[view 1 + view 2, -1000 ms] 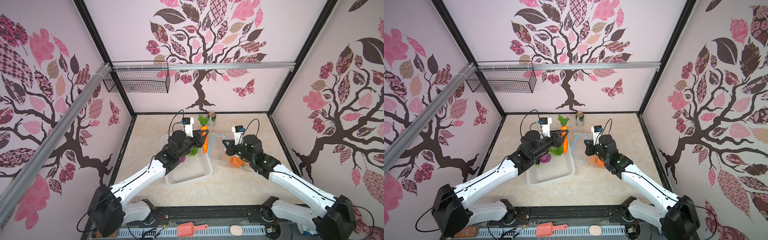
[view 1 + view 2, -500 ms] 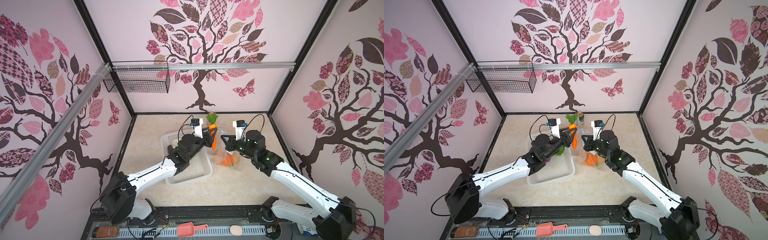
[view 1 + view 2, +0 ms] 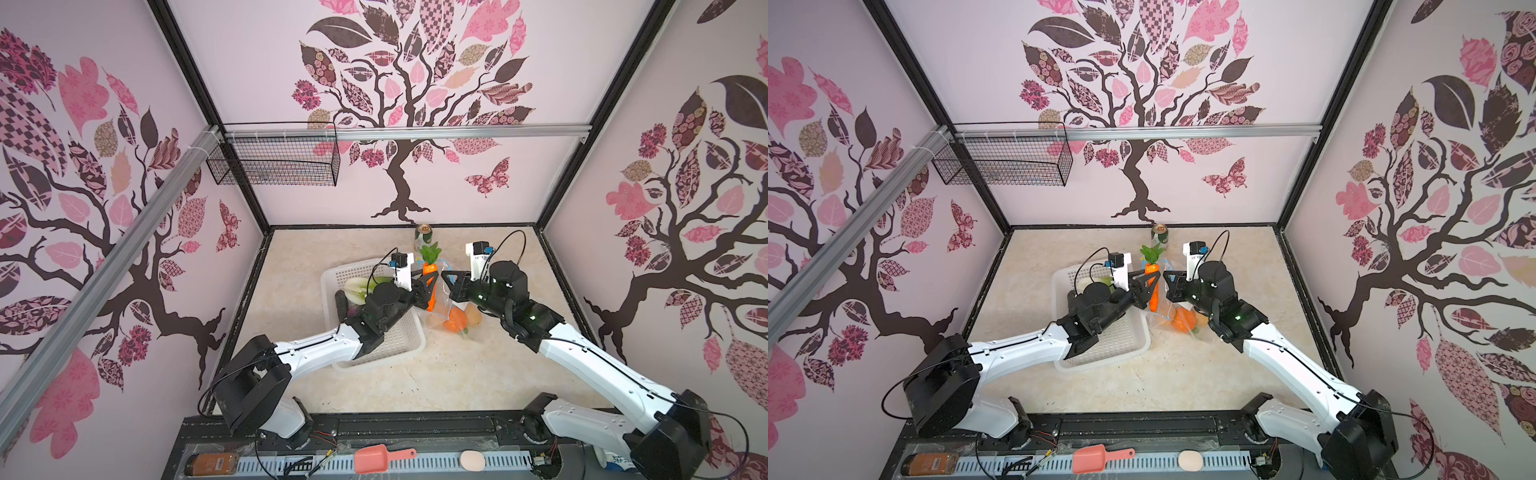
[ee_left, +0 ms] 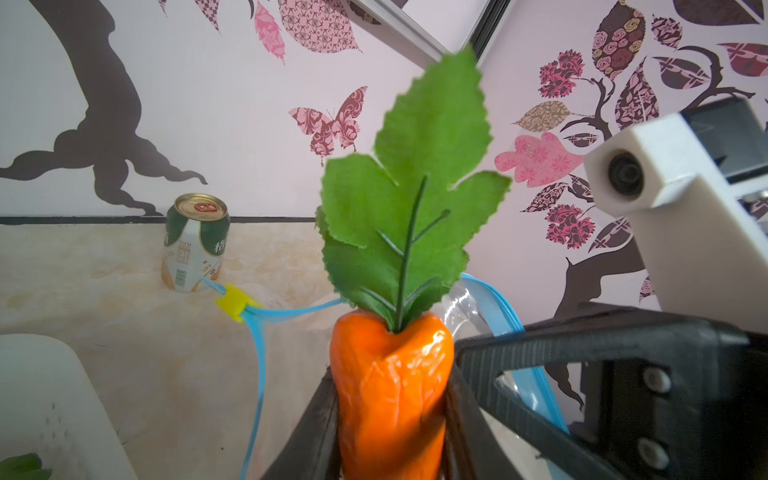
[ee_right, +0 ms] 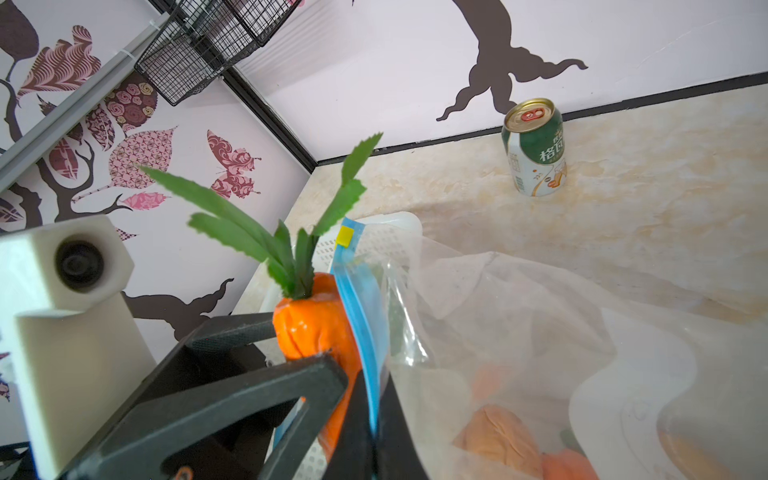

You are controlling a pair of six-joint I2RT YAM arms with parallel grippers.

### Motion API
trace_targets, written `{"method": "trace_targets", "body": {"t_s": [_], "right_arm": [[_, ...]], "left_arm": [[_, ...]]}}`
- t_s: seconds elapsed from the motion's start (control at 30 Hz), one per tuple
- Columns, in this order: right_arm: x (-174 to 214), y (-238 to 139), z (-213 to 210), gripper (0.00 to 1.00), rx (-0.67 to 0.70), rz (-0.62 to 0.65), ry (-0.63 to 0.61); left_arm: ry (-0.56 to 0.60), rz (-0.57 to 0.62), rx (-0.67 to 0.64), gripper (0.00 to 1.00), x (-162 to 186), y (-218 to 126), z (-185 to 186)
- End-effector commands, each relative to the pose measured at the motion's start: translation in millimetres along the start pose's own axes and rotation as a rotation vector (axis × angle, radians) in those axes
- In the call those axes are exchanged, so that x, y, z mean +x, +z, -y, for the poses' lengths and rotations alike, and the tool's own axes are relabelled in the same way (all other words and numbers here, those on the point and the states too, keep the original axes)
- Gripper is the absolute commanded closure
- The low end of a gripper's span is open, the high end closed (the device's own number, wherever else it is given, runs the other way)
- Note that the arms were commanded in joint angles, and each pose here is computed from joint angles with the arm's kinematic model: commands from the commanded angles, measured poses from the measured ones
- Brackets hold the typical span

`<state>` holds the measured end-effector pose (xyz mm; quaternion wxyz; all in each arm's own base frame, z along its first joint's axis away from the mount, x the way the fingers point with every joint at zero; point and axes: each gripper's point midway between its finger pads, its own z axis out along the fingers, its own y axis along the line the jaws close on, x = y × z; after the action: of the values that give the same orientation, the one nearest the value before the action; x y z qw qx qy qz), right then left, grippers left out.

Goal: Place the food in the zip-top bag and seal the zipper
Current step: 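Lower the carrot into the bag and open the left gripper, then grasp the blue zipper edge with the left gripper while the right gripper lifts the bag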

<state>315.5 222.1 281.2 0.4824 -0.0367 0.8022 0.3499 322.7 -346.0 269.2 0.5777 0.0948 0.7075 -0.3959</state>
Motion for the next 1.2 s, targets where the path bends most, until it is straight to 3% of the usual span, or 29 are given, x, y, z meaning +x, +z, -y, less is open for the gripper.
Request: {"method": "trace_targets", "body": {"t_s": [0.0,0.17,0.43,0.73,1.0,1.17], "right_arm": [[-3,4,-1,1.00,-0.001,0.016,0.003],[-2,4,0,1.00,-0.002,0.018,-0.003],[2,7,-2,1.00,-0.021,0.000,-0.011],[4,3,5,1.00,0.009,0.004,-0.035],[5,2,6,1.00,0.016,0.006,-0.064],[5,1,5,1.00,0.009,0.003,-0.074]], "left_arm": [[0.005,-0.047,-0.019,0.66,22,-2,-7],[0.017,-0.105,-0.029,0.63,35,-4,-9],[0.013,-0.156,-0.046,0.36,43,-5,-12],[-0.006,-0.188,-0.101,0.21,15,-23,-6],[0.033,-0.227,-0.226,0.15,-6,-66,-27],[-0.047,-0.259,-0.274,0.24,5,-74,-57]]}}
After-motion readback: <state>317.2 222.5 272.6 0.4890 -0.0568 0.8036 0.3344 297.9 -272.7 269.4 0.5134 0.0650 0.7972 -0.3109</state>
